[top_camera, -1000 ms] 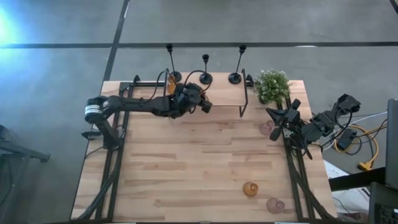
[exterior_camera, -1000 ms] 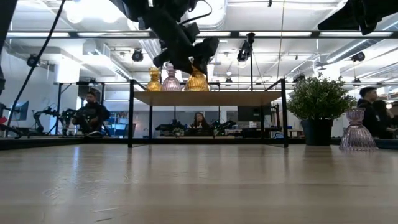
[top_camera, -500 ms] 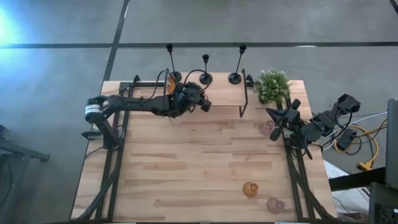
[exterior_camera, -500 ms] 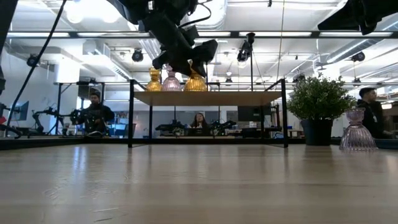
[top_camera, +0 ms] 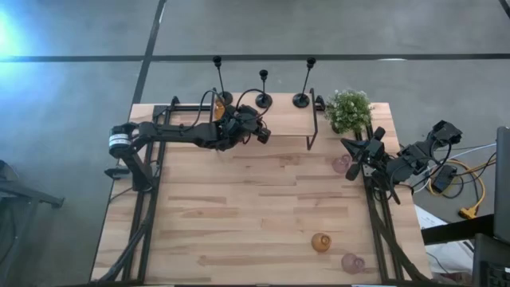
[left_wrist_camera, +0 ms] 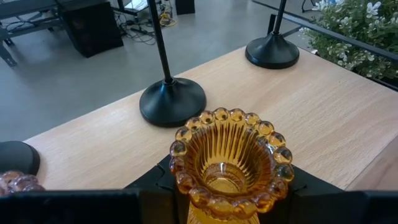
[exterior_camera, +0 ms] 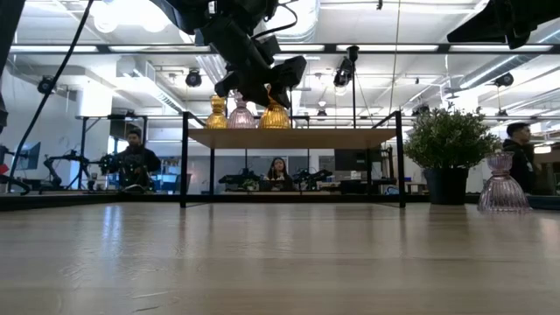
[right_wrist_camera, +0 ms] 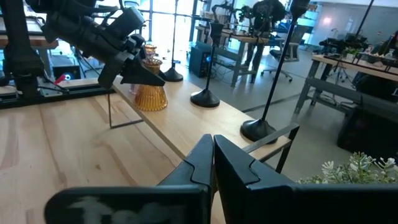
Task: Pick & Place candle stick holders
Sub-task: Put the left orange glass candle holder on the shelf
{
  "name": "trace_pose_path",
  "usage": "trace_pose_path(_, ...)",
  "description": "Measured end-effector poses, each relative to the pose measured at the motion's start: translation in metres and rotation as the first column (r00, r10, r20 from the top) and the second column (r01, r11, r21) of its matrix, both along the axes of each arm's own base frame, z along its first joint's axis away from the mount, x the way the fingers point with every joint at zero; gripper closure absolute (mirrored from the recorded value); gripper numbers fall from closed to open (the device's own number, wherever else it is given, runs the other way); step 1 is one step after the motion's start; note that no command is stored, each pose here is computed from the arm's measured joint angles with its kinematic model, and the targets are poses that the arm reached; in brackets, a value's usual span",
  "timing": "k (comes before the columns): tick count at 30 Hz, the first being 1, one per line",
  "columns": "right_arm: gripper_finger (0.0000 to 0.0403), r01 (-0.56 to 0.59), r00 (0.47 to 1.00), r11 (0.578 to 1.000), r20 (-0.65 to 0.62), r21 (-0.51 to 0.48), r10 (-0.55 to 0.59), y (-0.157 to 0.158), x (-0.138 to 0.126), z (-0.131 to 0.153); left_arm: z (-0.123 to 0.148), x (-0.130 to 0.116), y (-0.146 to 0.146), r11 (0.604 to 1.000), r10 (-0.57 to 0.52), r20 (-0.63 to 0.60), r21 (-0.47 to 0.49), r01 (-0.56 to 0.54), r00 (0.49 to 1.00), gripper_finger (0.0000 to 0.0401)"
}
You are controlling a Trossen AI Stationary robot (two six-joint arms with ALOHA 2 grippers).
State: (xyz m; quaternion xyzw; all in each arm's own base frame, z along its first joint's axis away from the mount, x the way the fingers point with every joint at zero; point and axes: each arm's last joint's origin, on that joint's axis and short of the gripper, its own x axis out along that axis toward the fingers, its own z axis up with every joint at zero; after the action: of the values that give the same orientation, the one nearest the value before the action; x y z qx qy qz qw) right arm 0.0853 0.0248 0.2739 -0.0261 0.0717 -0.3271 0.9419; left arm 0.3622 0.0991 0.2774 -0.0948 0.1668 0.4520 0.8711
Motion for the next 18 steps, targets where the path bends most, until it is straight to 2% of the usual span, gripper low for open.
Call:
trace_pose_path(7, 0.0394, 0.000, 1.000, 1.000, 0.000, 0.000, 0.000, 0.0000, 0.0000, 0.0000, -0.0010, -0.0006, 0.0005, 1.000, -0.001, -0.018, 0.007, 0.002, 1.000, 0.0201)
trace_pose_path(18, 0.0394, 0.000, 1.000, 1.000, 0.000, 0.000, 0.000, 0.0000, 0.0000, 0.0000, -0.0001, -0.0002, 0.0009, 1.000, -0.002, -0.011, 0.012, 0.002, 1.000, 0.0184)
